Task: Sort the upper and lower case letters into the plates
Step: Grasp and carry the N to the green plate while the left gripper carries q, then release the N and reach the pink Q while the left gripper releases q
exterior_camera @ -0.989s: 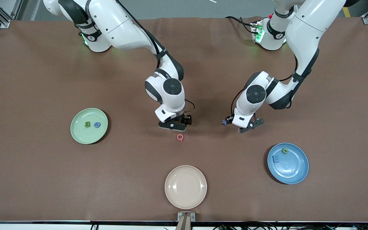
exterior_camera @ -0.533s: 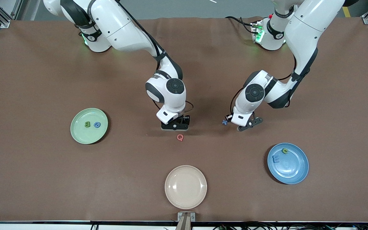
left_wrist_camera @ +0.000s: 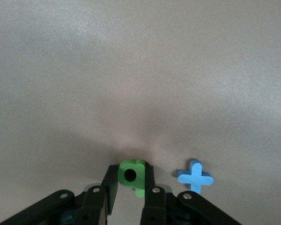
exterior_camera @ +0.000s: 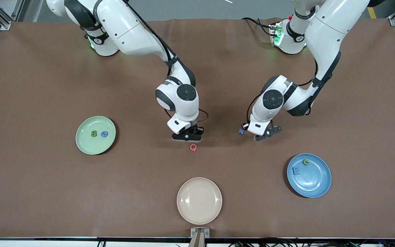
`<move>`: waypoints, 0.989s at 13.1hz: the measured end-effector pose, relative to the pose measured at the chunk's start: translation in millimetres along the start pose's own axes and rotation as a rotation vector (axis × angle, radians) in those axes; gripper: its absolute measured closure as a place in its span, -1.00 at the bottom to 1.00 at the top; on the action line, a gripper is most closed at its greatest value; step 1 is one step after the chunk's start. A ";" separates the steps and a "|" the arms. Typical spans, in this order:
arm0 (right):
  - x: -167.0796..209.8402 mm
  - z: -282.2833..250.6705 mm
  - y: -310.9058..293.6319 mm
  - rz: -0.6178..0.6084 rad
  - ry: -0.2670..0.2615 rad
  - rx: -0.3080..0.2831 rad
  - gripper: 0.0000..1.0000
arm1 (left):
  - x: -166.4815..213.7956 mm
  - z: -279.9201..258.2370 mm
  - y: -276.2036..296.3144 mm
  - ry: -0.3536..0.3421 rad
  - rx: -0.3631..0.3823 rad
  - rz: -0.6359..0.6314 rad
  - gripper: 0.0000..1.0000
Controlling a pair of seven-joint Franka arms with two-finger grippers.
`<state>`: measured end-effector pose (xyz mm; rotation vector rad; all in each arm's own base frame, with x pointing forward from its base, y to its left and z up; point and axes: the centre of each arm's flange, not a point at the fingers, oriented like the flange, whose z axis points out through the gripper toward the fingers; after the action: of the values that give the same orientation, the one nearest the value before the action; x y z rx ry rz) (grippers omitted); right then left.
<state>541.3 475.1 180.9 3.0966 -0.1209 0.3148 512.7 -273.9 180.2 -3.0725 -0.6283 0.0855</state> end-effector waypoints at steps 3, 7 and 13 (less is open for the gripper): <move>38.0 5.6 43.5 -0.007 -0.014 -0.016 0.34 | 2.7 -1.2 2.1 0.003 -0.007 -0.002 0.45; 117.4 -32.6 195.2 -0.124 -0.147 0.019 0.34 | 17.8 -16.0 8.1 0.030 -0.035 -0.017 0.45; 74.8 -32.1 422.9 -0.243 -0.289 0.055 0.34 | 114.4 -114.3 0.1 0.128 -0.038 0.020 0.45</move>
<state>574.2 49.1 235.4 3.1423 0.2615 -0.1384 624.0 -228.4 288.3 -3.0891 -0.5994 -0.1233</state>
